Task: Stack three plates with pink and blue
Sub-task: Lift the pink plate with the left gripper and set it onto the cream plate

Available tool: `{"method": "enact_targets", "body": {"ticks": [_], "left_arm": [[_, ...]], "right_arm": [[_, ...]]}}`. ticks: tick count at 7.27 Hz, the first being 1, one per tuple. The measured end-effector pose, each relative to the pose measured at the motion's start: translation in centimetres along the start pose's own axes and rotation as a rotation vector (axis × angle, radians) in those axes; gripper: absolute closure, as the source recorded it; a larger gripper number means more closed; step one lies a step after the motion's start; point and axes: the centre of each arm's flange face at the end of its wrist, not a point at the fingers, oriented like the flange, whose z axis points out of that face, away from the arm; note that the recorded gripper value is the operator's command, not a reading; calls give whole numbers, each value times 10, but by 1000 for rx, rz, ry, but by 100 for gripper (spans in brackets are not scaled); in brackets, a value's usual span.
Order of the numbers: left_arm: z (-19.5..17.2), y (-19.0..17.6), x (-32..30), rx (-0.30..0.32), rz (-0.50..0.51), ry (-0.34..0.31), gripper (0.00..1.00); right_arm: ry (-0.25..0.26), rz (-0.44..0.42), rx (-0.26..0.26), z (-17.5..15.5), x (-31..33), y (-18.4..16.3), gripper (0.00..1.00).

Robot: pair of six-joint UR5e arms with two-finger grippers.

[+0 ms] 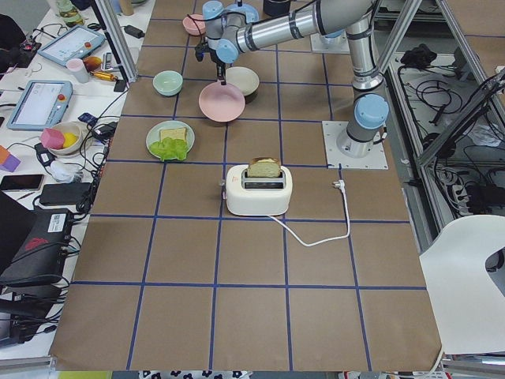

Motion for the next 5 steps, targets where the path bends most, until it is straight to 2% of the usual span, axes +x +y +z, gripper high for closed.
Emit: {"method": "enact_targets", "body": {"ticks": [3, 5], "left_arm": [[-10, 48, 102, 17, -156, 1, 100], [-2, 59, 127, 12, -199, 2, 100]], "right_arm": [[5, -1, 3, -2, 0, -2, 100], [6, -1, 4, -2, 1, -3, 100]]}}
